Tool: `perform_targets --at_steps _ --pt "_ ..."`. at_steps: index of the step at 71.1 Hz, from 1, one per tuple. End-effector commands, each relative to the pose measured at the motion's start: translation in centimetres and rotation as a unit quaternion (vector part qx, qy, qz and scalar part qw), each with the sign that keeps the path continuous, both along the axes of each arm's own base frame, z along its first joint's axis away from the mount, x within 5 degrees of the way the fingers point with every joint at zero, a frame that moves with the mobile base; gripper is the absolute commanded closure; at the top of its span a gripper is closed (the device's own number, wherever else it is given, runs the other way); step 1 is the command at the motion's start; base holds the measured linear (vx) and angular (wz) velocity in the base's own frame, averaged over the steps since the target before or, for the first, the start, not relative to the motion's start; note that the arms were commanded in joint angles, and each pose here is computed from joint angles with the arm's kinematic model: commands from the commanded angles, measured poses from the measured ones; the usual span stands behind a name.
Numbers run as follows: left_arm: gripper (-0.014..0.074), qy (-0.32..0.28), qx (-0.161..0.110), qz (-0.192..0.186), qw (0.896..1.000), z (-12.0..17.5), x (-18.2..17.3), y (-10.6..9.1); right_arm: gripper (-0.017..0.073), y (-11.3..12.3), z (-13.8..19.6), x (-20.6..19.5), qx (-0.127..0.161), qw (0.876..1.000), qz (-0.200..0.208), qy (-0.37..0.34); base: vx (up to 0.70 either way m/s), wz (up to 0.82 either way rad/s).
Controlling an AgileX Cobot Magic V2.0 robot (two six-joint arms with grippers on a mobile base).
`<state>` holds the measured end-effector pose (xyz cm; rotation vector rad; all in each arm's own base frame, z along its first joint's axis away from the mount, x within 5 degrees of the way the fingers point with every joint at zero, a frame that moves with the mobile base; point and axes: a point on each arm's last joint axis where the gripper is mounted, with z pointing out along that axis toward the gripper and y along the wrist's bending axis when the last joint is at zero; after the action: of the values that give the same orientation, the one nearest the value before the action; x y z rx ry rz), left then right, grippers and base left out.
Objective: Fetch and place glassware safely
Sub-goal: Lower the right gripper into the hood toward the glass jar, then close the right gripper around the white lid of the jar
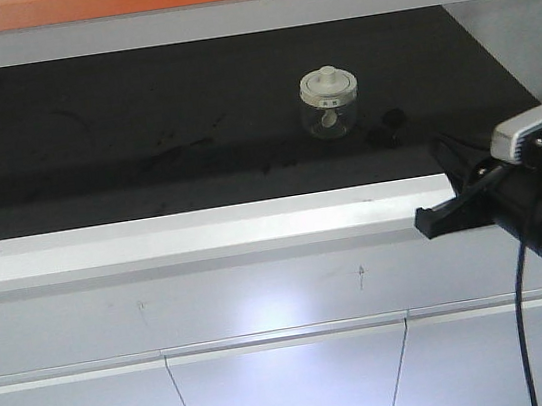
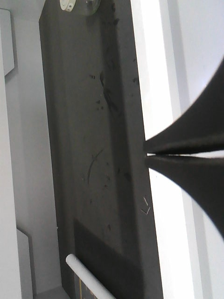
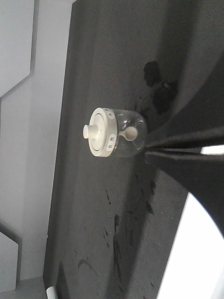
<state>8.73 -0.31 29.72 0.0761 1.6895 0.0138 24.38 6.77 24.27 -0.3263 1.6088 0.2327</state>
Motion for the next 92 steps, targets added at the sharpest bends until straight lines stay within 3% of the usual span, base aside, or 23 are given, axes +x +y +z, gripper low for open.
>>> perform_targets --at_steps 1,32,42,63,92 --pt "0.0601 -0.046 -0.008 0.001 0.999 1.5 0.0 0.0 0.0563 0.7 1.8 2.5 0.017 0.997 0.009 -0.080 0.00 0.00" --pt "0.0601 -0.046 -0.008 0.001 0.999 1.5 0.0 0.0 0.0533 3.0 -0.2 12.5 0.020 0.996 0.011 -0.086 0.00 0.00" --pt "0.0601 -0.046 -0.008 0.001 0.999 1.5 0.0 0.0 0.0437 3.5 -0.1 14.6 0.023 0.995 0.011 -0.099 0.00 0.00" --pt "0.0601 -0.046 -0.008 0.001 0.999 1.5 0.0 0.0 0.0123 4.2 -0.8 17.8 0.025 0.993 0.009 -0.111 0.00 0.00" --pt "0.0601 -0.046 -0.008 0.001 0.999 1.5 0.0 0.0 0.0095 4.6 -1.0 21.1 0.040 0.991 -0.008 -0.124 0.00 0.00"
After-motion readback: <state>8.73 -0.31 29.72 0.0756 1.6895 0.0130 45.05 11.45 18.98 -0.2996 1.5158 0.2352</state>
